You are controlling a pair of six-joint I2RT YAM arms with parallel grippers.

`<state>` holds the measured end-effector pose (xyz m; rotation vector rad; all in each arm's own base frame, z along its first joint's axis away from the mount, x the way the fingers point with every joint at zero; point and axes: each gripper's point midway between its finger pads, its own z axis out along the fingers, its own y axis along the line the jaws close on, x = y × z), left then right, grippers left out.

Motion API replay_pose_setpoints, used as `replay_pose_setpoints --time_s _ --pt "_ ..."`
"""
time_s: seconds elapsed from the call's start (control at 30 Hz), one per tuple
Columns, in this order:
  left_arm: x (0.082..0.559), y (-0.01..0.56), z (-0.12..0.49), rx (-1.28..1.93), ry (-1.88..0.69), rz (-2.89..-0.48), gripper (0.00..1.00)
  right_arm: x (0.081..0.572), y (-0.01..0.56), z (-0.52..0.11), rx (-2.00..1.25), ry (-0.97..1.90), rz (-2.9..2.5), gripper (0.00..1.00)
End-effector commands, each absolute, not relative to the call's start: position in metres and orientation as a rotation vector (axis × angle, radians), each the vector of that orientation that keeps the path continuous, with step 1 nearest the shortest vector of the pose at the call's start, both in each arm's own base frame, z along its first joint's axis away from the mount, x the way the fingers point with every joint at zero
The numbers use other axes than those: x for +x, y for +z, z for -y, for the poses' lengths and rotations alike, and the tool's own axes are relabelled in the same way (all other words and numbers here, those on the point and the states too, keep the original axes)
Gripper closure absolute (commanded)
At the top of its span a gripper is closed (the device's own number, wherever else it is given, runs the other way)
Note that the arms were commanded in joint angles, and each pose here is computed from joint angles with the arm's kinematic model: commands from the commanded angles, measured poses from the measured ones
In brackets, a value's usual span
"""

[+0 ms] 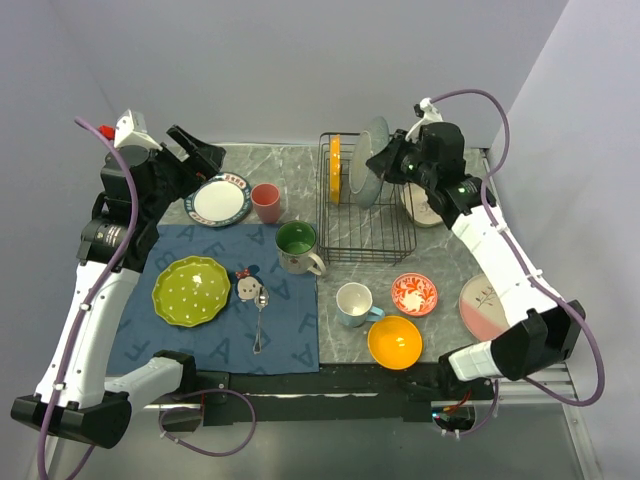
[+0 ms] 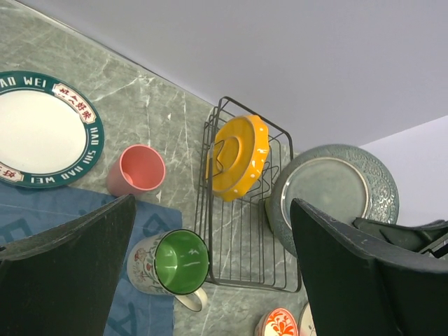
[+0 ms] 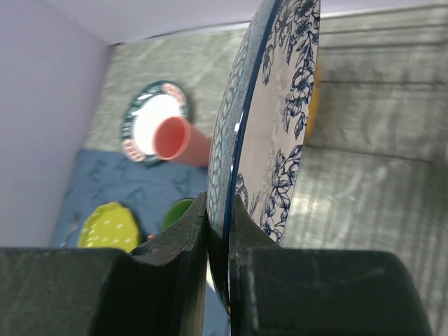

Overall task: Load the mixed dishes into the dish rack
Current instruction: Insert the plate into the dish rack

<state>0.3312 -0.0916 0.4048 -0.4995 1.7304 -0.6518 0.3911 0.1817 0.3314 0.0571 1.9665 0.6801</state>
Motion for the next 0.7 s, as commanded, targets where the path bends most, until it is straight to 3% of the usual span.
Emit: replay_pose_setpoints --time_s 0.0,0.33,0.67 --pt "0.333 0.412 0.095 -0.461 -0.670 -1.704 0.03 0.402 0.406 -0.207 -0.112 0.880 -1.696 1.00" --pt "0.339 0.409 0.094 -0.462 -0.655 -1.713 0.03 0.451 0.362 -0.206 -0.170 0.776 -1.778 1.00" --pt "0.345 0.402 0.095 -0.469 -0.649 -1.734 0.03 0.473 0.357 -0.206 -0.177 0.729 -1.757 1.00"
